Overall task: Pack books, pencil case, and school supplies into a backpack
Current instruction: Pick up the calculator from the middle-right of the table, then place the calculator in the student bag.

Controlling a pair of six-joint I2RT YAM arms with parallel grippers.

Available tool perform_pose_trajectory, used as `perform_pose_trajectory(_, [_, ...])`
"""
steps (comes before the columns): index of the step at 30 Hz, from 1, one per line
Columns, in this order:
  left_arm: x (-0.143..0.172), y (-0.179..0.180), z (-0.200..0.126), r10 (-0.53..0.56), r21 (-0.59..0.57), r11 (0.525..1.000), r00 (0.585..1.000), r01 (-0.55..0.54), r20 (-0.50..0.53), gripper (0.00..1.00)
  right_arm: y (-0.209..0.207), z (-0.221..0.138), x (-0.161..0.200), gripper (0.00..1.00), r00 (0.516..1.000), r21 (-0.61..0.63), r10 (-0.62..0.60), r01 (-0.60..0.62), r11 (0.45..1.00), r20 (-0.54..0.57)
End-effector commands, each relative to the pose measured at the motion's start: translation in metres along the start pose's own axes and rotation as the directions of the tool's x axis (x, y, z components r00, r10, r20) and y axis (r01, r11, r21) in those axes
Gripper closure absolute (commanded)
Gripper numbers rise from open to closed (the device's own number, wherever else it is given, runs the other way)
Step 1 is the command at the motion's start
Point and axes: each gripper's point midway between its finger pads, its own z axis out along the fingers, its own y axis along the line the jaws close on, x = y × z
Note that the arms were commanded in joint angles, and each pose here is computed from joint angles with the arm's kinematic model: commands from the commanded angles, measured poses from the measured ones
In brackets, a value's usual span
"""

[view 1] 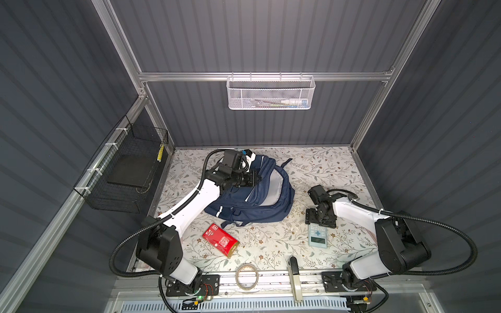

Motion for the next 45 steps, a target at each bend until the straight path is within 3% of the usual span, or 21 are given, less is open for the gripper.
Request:
perform_pose_trajectory(1, [0.008, -0.007, -0.008, -0.017, 0.022, 1.000, 1.000, 0.017, -0.021, 1.00, -0.004, 0.007, 0.016, 0.21, 0.998, 0.039, -0.014, 0.017, 0.999, -0.060])
perform_pose_trajectory(7, [0.006, -0.007, -0.009, -0.013, 0.018, 1.000, 1.000, 0.013, -0.017, 1.00, 0.003, -0.010, 0.001, 0.26, 0.999, 0.010, -0.032, 0.032, 0.999, 0.004])
perform_pose_trajectory(16, [0.009, -0.007, 0.000, -0.028, 0.043, 0.999, 0.999, 0.030, -0.035, 1.00, 0.030, -0.084, -0.037, 0.28, 0.977, -0.204, 0.050, -0.007, 0.979, 0.209])
perform_pose_trajectory(21, [-0.001, -0.016, -0.005, -0.022, 0.069, 0.997, 1.000, 0.023, -0.010, 1.00, 0.073, -0.128, -0.081, 0.28, 0.958, -0.322, 0.079, 0.015, 0.947, 0.276])
perform_pose_trajectory(27, [-0.012, -0.023, -0.009, -0.003, 0.075, 0.997, 1.000, 0.003, 0.005, 1.00, 0.153, -0.154, -0.141, 0.28, 0.956, -0.452, 0.087, 0.050, 0.891, 0.279])
perform_pose_trajectory(35, [-0.051, -0.038, -0.029, 0.076, 0.040, 0.996, 0.994, -0.079, 0.074, 1.00, 0.233, -0.143, -0.188, 0.28, 0.967, -0.526, 0.126, 0.008, 0.850, 0.220])
perform_pose_trajectory(38, [-0.054, -0.036, -0.026, 0.072, 0.035, 0.997, 0.995, -0.075, 0.076, 1.00, 0.252, -0.127, -0.193, 0.26, 0.966, -0.541, 0.179, -0.052, 0.839, 0.185])
perform_pose_trajectory(45, [-0.064, -0.040, -0.029, 0.059, 0.046, 0.997, 0.991, -0.065, 0.118, 1.00, 0.301, -0.113, -0.191, 0.24, 0.950, -0.647, 0.277, -0.120, 0.753, 0.146])
